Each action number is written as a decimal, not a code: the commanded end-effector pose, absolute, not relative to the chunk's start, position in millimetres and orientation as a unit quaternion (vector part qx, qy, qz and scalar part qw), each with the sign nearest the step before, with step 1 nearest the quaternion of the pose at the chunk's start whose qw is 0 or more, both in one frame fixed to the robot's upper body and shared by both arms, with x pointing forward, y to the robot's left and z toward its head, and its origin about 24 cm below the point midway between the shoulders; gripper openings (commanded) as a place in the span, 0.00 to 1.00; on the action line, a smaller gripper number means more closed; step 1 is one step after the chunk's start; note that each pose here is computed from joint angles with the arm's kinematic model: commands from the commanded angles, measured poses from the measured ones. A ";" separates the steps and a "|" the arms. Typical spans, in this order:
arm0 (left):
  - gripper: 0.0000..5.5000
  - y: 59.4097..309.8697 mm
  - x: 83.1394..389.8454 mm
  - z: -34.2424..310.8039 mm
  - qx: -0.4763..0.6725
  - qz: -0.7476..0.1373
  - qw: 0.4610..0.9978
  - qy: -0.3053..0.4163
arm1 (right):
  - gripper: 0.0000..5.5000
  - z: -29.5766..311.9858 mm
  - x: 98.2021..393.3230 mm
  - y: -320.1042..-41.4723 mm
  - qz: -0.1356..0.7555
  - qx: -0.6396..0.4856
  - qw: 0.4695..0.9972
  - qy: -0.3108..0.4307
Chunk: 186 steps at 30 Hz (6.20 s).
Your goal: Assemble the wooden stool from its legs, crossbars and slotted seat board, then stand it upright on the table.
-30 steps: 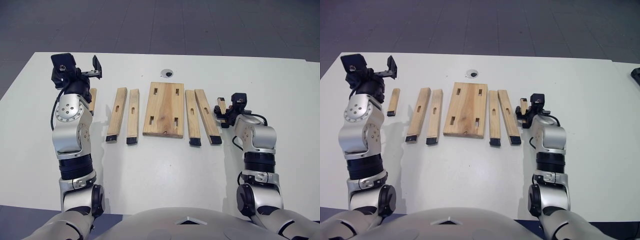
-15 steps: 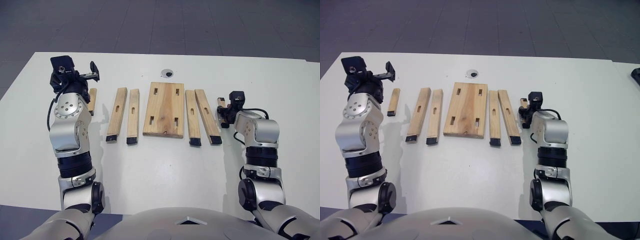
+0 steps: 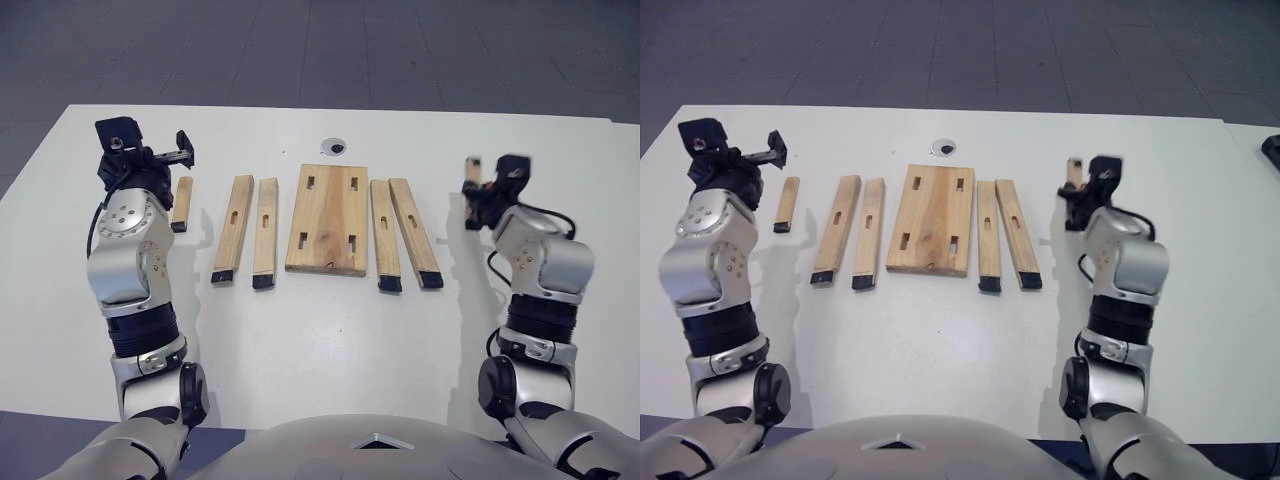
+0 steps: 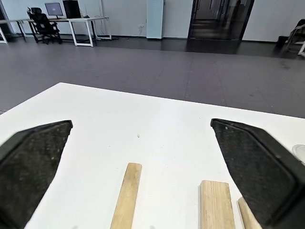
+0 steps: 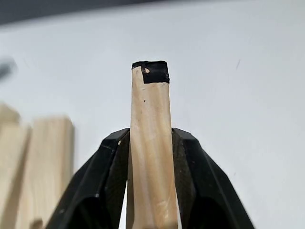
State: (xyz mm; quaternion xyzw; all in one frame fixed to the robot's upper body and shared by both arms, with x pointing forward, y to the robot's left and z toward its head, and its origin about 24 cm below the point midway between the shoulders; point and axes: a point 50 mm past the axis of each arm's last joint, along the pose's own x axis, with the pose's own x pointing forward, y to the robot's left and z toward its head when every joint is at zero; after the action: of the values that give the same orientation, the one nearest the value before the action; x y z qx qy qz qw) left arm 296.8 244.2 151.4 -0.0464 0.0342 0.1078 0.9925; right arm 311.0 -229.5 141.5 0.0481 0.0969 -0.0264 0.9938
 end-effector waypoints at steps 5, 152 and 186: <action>0.98 182.8 276.1 258.6 -0.177 -0.273 0.931 -0.167 | 0.23 253.7 290.9 -144.7 0.238 -0.041 0.942 -0.232; 0.08 198.5 269.5 82.7 -0.025 0.008 1.000 -0.017 | 0.98 151.1 296.8 -166.5 -0.078 -0.048 0.994 -0.060; 0.08 185.8 268.3 93.0 -0.021 -0.006 0.999 -0.033 | 0.98 145.8 298.0 -168.8 -0.083 -0.049 0.994 -0.052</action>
State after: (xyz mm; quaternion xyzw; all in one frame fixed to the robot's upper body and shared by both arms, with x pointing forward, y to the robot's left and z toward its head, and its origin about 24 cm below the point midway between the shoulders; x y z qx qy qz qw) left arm 270.6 188.8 93.1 -0.0278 -0.0358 -0.0033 0.9990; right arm 297.1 -166.7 146.3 -0.0485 -0.0529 -0.0811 0.9941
